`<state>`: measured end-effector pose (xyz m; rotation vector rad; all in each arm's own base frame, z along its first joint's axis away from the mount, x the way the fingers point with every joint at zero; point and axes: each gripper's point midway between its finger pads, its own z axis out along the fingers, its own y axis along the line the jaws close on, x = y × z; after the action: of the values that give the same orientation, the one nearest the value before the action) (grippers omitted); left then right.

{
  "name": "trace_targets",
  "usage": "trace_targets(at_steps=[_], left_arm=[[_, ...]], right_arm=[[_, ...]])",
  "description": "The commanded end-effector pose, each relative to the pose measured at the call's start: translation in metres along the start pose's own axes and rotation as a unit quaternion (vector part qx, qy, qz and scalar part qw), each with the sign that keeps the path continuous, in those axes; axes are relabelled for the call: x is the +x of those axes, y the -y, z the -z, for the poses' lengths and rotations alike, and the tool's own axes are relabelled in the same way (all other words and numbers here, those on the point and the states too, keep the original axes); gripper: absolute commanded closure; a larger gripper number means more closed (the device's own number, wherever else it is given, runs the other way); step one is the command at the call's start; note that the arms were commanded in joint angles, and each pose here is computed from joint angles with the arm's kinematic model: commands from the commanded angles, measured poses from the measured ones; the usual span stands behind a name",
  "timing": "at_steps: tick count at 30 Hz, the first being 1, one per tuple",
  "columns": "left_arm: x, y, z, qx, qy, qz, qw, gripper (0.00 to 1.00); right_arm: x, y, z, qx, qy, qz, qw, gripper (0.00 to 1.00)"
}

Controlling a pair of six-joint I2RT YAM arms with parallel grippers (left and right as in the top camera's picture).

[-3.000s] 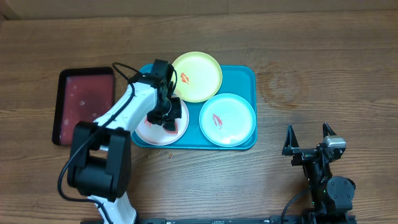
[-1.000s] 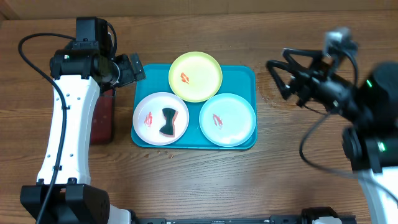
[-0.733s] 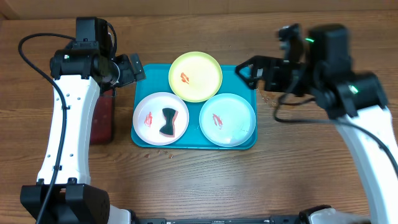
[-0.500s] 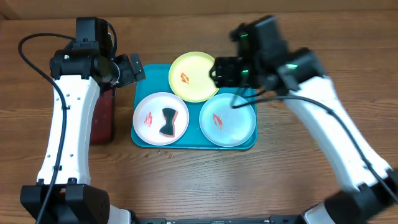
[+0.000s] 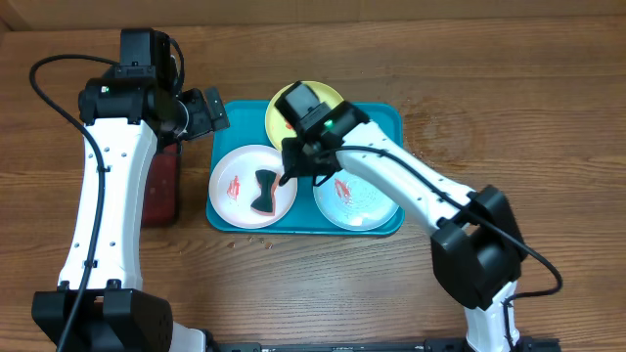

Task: Clean dirty plates on tray and stack at the side
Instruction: 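Reach the right gripper to the white plate rim and grip it, then scrub the white plate with the sponge in the left gripper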

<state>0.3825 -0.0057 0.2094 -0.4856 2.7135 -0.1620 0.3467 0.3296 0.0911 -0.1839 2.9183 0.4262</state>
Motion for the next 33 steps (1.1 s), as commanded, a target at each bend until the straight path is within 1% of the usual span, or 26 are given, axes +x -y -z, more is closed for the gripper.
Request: trace_targets(at_steps=[1, 5, 12, 19, 21, 24, 25, 26, 27, 28, 30, 31, 33], left_arm=[[-0.001, 0.002, -0.002, 0.002, -0.001, -0.005, 1.000, 0.00], [0.000, 0.002, -0.002, 0.002, -0.002, -0.005, 1.000, 0.00], [0.000, 0.001, -0.002, 0.002, -0.003, -0.005, 1.000, 0.00], [0.000, 0.001, -0.002, 0.001, -0.003, -0.005, 1.000, 0.00], [0.001, 0.001, -0.002, 0.001, -0.004, -0.005, 1.000, 0.00], [0.003, 0.002, -0.003, 0.006, -0.009, -0.020, 1.000, 0.00], [0.005, 0.003, -0.004, 0.009, -0.013, -0.031, 0.999, 0.00], [0.007, 0.003, -0.006, 0.011, -0.017, -0.032, 0.999, 0.00], [0.010, 0.004, -0.008, 0.014, -0.023, -0.033, 0.999, 0.02], [0.014, 0.005, -0.011, 0.018, -0.029, -0.034, 0.999, 0.07], [0.024, 0.011, -0.021, 0.043, -0.049, -0.044, 0.997, 0.24], [0.030, 0.016, -0.026, 0.062, -0.059, -0.052, 0.995, 0.30], [0.041, 0.026, -0.037, 0.100, -0.075, -0.065, 0.990, 0.39]], right_arm=[[0.009, 0.000, -0.023, 0.015, -0.007, -0.022, 1.000, 0.61], [0.012, -0.003, -0.037, 0.014, -0.007, -0.022, 1.000, 0.61], [0.018, 0.007, -0.055, 0.037, -0.020, -0.030, 0.999, 0.61], [0.034, 0.005, -0.074, 0.039, -0.047, -0.024, 0.998, 0.62], [0.036, 0.005, -0.078, 0.042, -0.051, -0.023, 0.998, 0.64], [0.036, 0.006, -0.077, 0.043, -0.052, -0.023, 0.997, 0.70], [0.036, 0.006, -0.078, 0.043, -0.051, -0.023, 0.998, 0.78], [0.036, 0.006, -0.078, 0.043, -0.051, -0.023, 0.998, 0.80], [0.036, 0.006, -0.078, 0.043, -0.051, -0.023, 0.998, 0.80], [0.036, 0.006, -0.078, 0.042, -0.051, -0.023, 0.998, 0.82], [0.036, 0.006, -0.078, 0.042, -0.052, -0.023, 0.997, 0.86], [0.037, 0.005, -0.077, 0.041, -0.053, -0.023, 0.997, 0.87], [0.037, 0.004, -0.078, 0.038, -0.055, -0.024, 0.997, 0.91]])
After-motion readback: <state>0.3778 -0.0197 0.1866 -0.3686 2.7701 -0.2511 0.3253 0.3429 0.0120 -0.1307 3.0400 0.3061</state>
